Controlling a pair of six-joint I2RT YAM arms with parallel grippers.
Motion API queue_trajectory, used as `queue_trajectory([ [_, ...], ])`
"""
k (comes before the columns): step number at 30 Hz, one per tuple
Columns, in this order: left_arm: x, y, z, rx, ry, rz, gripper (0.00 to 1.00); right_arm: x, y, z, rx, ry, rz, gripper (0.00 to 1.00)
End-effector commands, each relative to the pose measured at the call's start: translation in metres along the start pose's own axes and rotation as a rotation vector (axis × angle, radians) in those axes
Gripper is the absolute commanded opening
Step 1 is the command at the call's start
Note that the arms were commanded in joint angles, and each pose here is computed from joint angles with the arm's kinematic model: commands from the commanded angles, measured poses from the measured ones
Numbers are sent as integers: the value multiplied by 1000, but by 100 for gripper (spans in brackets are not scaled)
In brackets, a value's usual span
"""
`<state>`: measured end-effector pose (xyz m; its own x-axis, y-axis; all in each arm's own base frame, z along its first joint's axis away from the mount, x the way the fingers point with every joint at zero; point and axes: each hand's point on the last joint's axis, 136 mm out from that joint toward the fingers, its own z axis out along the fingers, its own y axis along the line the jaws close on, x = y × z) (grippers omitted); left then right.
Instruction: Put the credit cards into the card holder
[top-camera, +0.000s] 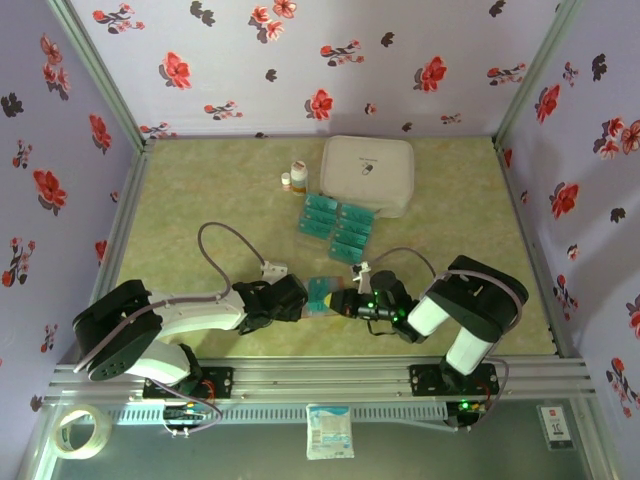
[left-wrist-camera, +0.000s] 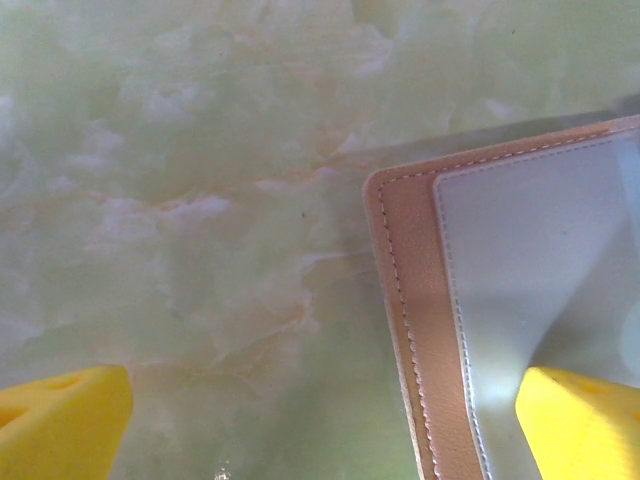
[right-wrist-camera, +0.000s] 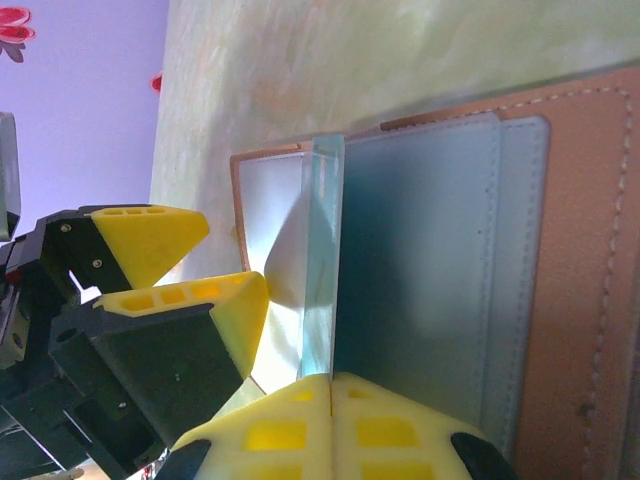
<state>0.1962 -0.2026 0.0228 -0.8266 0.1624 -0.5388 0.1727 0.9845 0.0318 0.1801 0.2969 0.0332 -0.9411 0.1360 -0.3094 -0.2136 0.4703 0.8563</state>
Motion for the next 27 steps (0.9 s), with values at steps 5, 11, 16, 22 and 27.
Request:
queue_trajectory([
  [5,17,14,2,-53,41,36,100,4,-6,-8,54,2,-16,0],
  [11,17,13,3,-53,41,37,100,5,-8,-10,91,21,-28,0],
  [16,17,12,3,-51,41,38,100,6,-8,-9,98,35,-30,0],
  [22,18,12,3,-51,42,42,100,6,-6,-6,92,41,-32,0],
  [27,18,12,3,-52,43,41,100,5,-5,-5,91,45,-33,0],
])
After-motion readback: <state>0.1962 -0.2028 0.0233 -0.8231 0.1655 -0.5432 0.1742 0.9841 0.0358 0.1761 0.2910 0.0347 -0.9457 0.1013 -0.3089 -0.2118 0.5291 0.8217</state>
